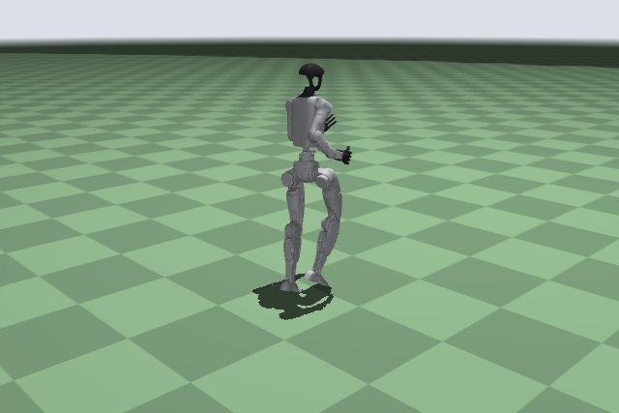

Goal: Walk run

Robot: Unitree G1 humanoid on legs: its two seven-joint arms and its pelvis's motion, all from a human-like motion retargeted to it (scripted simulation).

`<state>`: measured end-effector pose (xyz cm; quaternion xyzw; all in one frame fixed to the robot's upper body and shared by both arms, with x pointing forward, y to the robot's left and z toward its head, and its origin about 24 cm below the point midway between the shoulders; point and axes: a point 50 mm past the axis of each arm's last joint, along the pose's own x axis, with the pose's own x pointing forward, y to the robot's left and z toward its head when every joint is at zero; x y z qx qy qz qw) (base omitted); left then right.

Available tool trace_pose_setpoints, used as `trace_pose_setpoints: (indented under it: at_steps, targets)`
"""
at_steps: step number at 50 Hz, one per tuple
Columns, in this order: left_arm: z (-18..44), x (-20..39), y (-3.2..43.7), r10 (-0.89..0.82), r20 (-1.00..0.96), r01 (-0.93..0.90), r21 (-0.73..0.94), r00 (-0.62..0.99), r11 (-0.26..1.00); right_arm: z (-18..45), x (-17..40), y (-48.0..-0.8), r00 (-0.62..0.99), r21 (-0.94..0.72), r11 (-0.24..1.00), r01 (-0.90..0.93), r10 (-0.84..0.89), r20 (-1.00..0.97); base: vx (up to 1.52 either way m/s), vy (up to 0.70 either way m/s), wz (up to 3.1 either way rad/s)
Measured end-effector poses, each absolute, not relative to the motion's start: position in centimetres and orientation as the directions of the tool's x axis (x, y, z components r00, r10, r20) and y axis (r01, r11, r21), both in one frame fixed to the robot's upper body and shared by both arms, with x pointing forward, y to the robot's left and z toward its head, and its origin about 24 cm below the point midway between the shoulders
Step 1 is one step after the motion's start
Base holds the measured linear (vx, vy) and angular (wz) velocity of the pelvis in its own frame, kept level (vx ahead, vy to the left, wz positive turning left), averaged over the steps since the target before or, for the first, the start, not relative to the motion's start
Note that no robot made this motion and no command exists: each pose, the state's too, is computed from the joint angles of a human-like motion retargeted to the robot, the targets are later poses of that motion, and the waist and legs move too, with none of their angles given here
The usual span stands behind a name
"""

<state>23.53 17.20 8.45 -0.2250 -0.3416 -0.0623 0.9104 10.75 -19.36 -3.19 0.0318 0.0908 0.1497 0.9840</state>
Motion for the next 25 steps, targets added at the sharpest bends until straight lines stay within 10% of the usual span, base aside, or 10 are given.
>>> trace_pose_setpoints:
  at_steps: [25]
  targets:
    - [-4.2, 9.1, 20.6, 0.011, 0.029, 0.002, -0.392, 1.0, 0.92, 1.8, 18.0, -18.4, 0.954, 0.063, 0.962, -0.266, 0.253, 0.158, 1.36, -0.39, -0.45]
